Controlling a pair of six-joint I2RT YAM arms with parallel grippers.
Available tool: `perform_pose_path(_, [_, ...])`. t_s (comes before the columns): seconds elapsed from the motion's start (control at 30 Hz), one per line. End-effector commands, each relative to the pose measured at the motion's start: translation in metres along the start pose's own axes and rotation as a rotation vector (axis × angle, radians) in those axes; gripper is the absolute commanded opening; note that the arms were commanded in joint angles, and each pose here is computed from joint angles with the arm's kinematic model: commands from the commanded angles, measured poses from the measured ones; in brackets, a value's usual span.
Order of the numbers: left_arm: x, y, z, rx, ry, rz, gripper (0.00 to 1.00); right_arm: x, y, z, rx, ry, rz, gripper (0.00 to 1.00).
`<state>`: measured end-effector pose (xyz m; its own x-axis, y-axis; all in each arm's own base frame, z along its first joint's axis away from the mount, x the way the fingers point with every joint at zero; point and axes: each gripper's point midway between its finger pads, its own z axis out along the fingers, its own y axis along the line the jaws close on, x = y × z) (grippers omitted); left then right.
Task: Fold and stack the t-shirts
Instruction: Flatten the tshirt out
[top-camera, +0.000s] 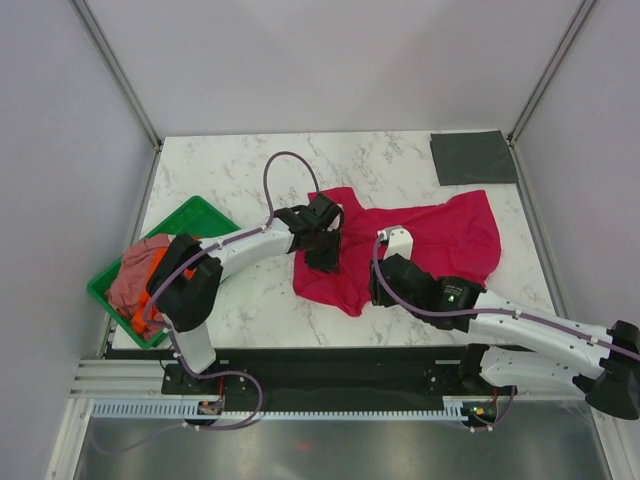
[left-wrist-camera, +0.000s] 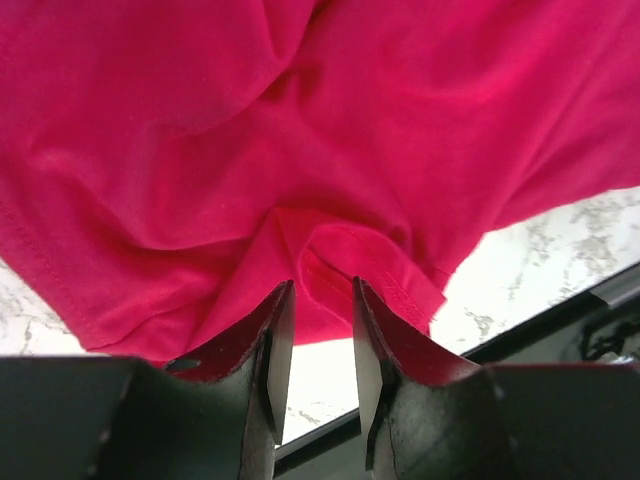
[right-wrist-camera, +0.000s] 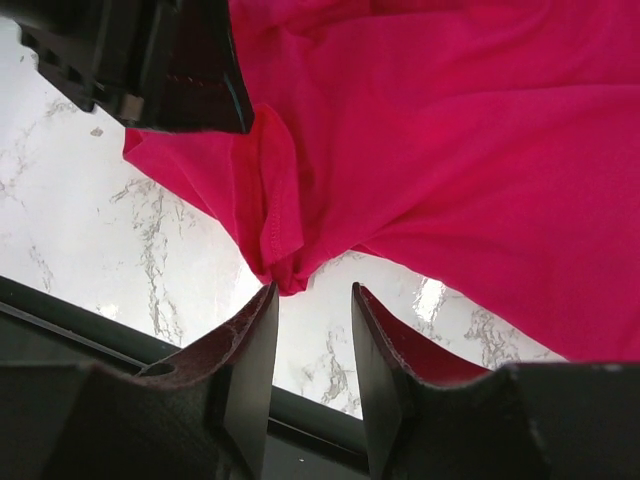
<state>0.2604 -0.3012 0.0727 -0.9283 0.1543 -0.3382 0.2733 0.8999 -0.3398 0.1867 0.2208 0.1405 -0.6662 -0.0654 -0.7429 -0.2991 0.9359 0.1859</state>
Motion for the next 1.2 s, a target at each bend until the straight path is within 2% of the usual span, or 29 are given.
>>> perform_pose_path(0.0, [0.001,0.001,0.011,-0.037,0.0,0.003,0.38,-0.023,-0.003,-0.014,0.005,-0.076,0.036,0.44])
perform_pose_path(0.17, [0.004,0.011,0.022,-0.09,0.008,-0.012,0.41,-0.026,-0.006,-0.016,0.008,-0.084,0.043,0.44])
perform_pose_path(0.27, [0.006,0.013,0.03,-0.101,0.025,-0.009,0.39,-0.027,-0.007,-0.018,0.007,-0.092,0.049,0.44])
perform_pose_path(0.3, [0.005,0.013,0.031,-0.102,0.025,-0.007,0.36,-0.028,-0.008,-0.018,0.009,-0.094,0.049,0.44])
perform_pose_path(0.43, [0.007,0.016,0.03,-0.117,0.022,-0.01,0.02,-0.029,-0.009,-0.017,0.016,-0.098,0.058,0.44])
perform_pose_path(0.53, [0.017,0.027,-0.005,-0.174,0.011,-0.049,0.02,-0.027,-0.014,-0.015,0.042,-0.095,0.085,0.44])
perform_pose_path(0.57, [0.017,0.027,-0.029,-0.172,-0.031,-0.064,0.02,-0.025,-0.017,-0.013,0.057,-0.086,0.095,0.44])
perform_pose_path(0.67, [0.053,0.047,-0.064,-0.19,-0.05,-0.139,0.02,-0.016,-0.022,-0.005,0.084,-0.046,0.117,0.43])
perform_pose_path(0.7, [0.08,0.061,-0.061,-0.217,-0.007,-0.179,0.02,-0.015,-0.023,-0.004,0.088,-0.041,0.119,0.43])
perform_pose_path(0.8, [0.127,0.082,-0.067,-0.232,0.045,-0.262,0.02,-0.009,-0.022,0.001,0.094,-0.013,0.114,0.44])
perform_pose_path(0.9, [0.158,0.095,-0.068,-0.231,0.075,-0.338,0.18,-0.008,-0.022,0.003,0.096,-0.004,0.096,0.44])
perform_pose_path(0.93, [0.162,0.096,-0.069,-0.231,0.071,-0.35,0.3,-0.008,-0.022,0.003,0.096,-0.001,0.09,0.44])
perform_pose_path(1.03, [0.164,0.094,-0.082,-0.207,0.041,-0.398,0.46,-0.009,-0.02,0.004,0.085,0.007,0.073,0.44])
perform_pose_path(1.17, [0.15,0.084,-0.092,-0.143,-0.053,-0.492,0.54,-0.005,-0.006,0.014,0.03,0.028,0.071,0.44])
